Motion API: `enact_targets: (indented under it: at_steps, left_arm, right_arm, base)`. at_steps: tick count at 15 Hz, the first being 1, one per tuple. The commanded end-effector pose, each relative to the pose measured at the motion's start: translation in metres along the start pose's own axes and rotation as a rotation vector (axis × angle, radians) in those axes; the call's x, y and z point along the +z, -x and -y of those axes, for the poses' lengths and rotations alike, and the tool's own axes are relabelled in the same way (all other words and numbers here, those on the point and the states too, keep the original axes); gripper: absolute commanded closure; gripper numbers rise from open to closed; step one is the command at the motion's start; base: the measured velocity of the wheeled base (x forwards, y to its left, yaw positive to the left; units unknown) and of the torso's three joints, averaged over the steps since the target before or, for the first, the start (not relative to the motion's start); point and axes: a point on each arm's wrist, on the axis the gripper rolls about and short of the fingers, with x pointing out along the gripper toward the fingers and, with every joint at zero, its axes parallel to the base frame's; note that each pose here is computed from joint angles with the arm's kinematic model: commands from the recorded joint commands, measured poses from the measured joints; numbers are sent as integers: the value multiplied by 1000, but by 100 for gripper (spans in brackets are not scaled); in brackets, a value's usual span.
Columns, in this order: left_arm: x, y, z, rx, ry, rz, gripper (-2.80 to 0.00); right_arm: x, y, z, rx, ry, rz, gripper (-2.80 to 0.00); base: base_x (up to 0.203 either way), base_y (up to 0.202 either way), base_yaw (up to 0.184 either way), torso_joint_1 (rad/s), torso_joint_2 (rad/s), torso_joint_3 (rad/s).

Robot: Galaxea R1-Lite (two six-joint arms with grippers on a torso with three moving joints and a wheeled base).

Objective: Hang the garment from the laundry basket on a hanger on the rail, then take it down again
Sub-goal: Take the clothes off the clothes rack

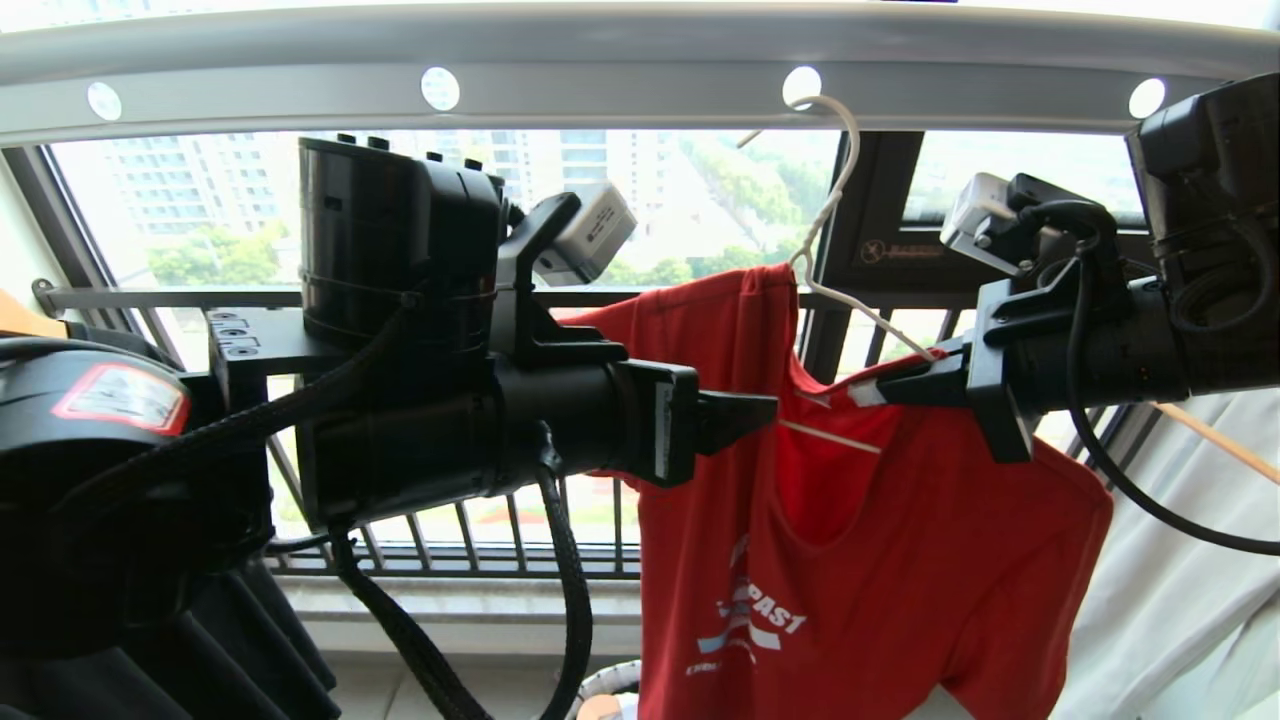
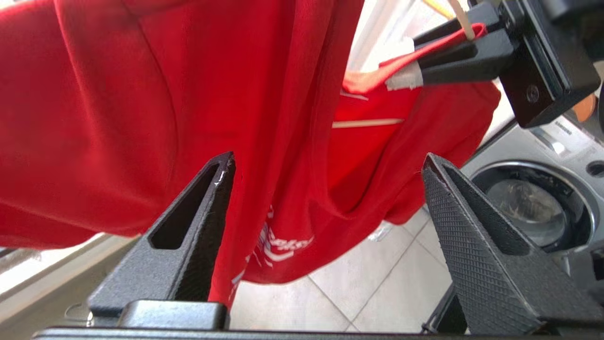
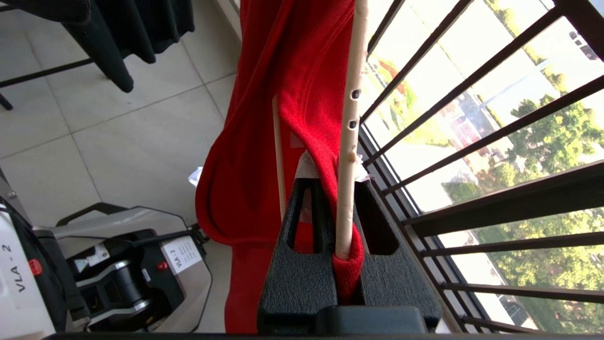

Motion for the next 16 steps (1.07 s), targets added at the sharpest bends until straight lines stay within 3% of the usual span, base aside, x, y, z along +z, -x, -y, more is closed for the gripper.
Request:
enact_targets:
  at_steps: [1,4,5,7,11,16]
  left_arm:
    - [-6,-10,-3,27,1,11,-280]
    - [-12,-21,-4,29,2,12,-280]
    - [-13,-27,-5,24,2,31,0]
    - [-13,-34,-6,30,0,88,0]
    - [-23,-55,-12,38,-2,79,0]
    - [-12,-57,-9,15,-6,182,0]
  right_arm:
    - [1,1,-1,3,4,4,0]
    - [1,2,-1,1,7,6,0]
    - [1,2,-1,2,7,5,0]
    - [1,3,-1,1,7,6,0]
    - [4,9,-3,-7,16,21,0]
    - [4,11,-3,-14,14,21,0]
  base:
    - [0,0,0,0,0,0]
    - [0,0,0,0,0,0]
    - [0,0,0,0,0,0]
    - [0,0,0,0,0,0]
    - [0,0,0,0,0,0]
    - [0,0,0,0,0,0]
